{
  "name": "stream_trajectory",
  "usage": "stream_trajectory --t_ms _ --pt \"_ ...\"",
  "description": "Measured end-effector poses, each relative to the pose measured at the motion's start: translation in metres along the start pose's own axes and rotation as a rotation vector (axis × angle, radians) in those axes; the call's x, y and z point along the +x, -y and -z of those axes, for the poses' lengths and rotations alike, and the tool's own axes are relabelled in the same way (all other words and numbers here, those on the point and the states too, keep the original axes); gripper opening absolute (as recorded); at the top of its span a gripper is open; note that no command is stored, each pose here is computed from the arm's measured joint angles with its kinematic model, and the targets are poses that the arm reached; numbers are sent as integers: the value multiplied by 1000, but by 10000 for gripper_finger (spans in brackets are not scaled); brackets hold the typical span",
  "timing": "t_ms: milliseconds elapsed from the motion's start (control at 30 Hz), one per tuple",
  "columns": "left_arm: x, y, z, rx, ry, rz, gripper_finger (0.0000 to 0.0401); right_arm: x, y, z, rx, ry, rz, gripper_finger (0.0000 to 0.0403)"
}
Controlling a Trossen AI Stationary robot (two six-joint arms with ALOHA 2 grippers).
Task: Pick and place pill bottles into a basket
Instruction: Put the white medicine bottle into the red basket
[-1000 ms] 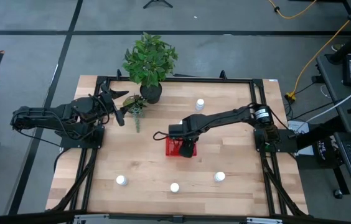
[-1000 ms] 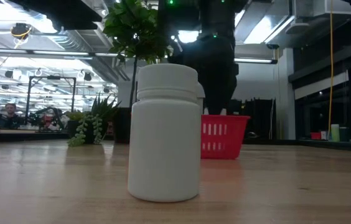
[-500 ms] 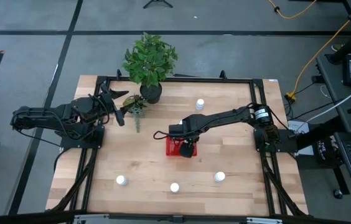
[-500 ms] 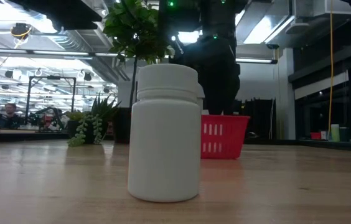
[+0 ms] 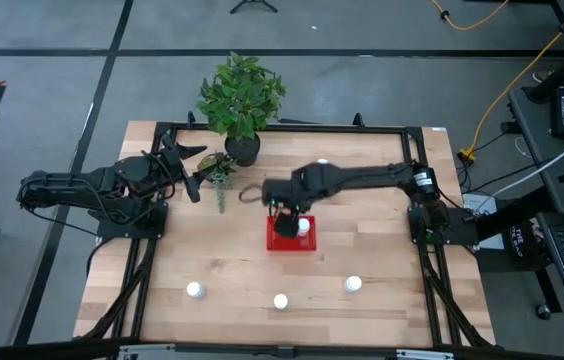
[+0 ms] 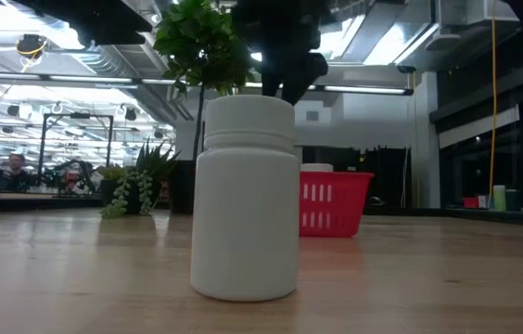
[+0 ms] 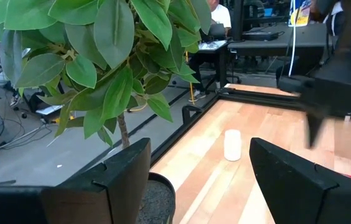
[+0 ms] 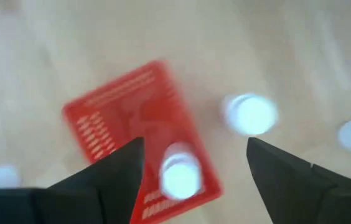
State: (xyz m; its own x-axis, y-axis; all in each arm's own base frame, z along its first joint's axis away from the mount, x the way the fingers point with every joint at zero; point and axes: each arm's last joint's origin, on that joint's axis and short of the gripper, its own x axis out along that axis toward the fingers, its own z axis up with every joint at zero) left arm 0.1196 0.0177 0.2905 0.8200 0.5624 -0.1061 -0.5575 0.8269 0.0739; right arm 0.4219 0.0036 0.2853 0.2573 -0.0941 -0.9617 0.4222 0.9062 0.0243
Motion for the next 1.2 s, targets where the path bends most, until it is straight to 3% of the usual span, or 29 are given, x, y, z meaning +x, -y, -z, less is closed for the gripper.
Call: stream_trajectory --t_ms 133,300,567,1200 --pt "0 0 0 -1 0 0 267 1 27 -9 61 -21 23 280" --pt "0 0 0 -1 0 0 267 3 41 -15 93 -13 32 293" --pt "0 0 0 -27 0 0 267 31 45 -14 127 -24 15 318" --pt "0 0 0 -27 0 0 267 87 56 5 154 -123 27 320"
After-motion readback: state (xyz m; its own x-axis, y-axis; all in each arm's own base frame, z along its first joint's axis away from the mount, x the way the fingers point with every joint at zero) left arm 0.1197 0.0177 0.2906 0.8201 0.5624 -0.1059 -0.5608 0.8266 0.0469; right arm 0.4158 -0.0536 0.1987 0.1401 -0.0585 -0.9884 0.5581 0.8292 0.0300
